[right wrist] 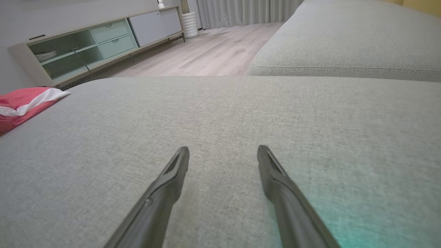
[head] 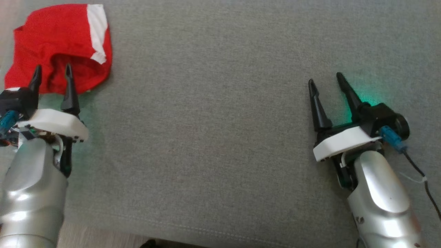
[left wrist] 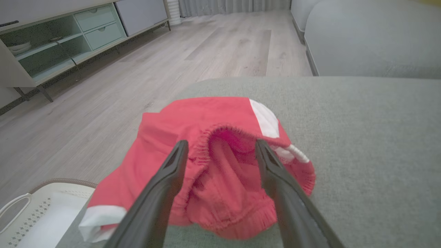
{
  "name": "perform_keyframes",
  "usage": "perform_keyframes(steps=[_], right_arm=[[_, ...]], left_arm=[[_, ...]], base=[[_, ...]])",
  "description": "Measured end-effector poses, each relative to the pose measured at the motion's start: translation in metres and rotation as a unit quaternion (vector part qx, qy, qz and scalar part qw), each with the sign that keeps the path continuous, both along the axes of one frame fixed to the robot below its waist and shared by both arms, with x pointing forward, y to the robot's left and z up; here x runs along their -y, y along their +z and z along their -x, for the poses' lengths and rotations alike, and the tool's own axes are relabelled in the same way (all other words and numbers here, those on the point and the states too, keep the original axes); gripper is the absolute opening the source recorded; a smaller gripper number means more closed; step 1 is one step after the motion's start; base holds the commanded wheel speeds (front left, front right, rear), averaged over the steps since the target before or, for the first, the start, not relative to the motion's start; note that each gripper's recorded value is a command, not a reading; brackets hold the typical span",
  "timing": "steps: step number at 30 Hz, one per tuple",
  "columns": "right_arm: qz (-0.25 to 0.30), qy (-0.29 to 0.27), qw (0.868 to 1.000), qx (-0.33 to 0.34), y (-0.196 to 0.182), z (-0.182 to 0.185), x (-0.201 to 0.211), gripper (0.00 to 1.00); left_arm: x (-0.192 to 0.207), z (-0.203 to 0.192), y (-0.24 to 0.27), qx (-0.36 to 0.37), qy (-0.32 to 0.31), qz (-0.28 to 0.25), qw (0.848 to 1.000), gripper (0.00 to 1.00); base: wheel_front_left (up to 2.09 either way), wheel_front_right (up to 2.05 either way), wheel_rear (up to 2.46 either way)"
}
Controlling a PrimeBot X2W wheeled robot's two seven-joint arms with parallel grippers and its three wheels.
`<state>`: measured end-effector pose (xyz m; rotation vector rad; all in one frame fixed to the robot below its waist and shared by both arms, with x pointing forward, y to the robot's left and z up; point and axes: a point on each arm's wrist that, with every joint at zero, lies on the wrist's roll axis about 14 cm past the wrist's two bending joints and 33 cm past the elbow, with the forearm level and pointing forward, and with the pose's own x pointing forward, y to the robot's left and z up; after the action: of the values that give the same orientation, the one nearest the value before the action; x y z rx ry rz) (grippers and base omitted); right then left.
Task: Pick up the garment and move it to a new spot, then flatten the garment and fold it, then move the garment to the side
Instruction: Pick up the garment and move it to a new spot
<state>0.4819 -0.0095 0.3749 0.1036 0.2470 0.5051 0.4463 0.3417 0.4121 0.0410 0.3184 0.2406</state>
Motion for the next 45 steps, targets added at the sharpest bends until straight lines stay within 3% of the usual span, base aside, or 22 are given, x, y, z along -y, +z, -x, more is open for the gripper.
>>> perform_keyframes(steps=[3, 8, 17, 18, 19, 22, 27, 35, 38, 45], right_arm=[[0.003, -0.014, 1.0, 0.004, -0.002, -0.007, 0.009, 1.0], [0.001, -0.024, 1.0, 0.008, -0.003, -0.01, 0.016, 1.0], [0.004, -0.036, 0.999, 0.013, -0.006, -0.019, 0.026, 1.0], [0.005, -0.038, 0.999, 0.014, -0.006, -0.02, 0.028, 1.0], [0.005, -0.039, 0.999, 0.014, -0.005, -0.02, 0.029, 1.0], [0.003, -0.045, 0.999, 0.016, -0.002, -0.021, 0.032, 1.0], [-0.005, -0.062, 0.998, 0.015, 0.007, -0.019, 0.042, 1.0], [-0.029, -0.083, 0.996, -0.007, 0.021, 0.015, 0.056, 1.0], [-0.039, -0.097, 0.995, 0.001, 0.035, 0.024, 0.065, 1.0], [-0.042, -0.151, 0.988, 0.015, 0.055, 0.052, 0.107, 1.0]], left_arm=[[-0.001, -0.001, -0.018, -0.038, -0.023, -0.012, 0.999, 1.0], [-0.027, -0.008, -0.019, -0.063, -0.007, -0.05, 0.997, 1.0], [-0.017, -0.024, -0.045, -0.102, -0.013, -0.038, 0.994, 1.0], [-0.016, -0.026, -0.046, -0.104, -0.013, -0.038, 0.994, 0.29], [-0.016, -0.029, -0.044, -0.1, -0.012, -0.04, 0.994, 0.0], [-0.017, -0.047, -0.021, -0.061, -0.012, -0.062, 0.996, 0.0], [-0.003, -0.082, 0.059, 0.057, -0.055, -0.111, 0.991, 0.0], [0.061, -0.099, 0.181, 0.215, -0.154, -0.151, 0.953, 0.0], [0.103, -0.1, 0.213, 0.263, -0.197, -0.138, 0.934, 0.0], [0.246, -0.09, 0.246, 0.331, -0.322, -0.014, 0.887, 0.0]], base=[[0.0, 0.0, 0.0], [0.0, 0.0, 0.0], [0.0, 0.0, 0.0], [0.0, 0.0, 0.0], [0.0, 0.0, 0.0], [0.0, 0.0, 0.0], [0.0, 0.0, 0.0], [0.0, 0.0, 0.0], [0.0, 0.0, 0.0], [0.0, 0.0, 0.0]])
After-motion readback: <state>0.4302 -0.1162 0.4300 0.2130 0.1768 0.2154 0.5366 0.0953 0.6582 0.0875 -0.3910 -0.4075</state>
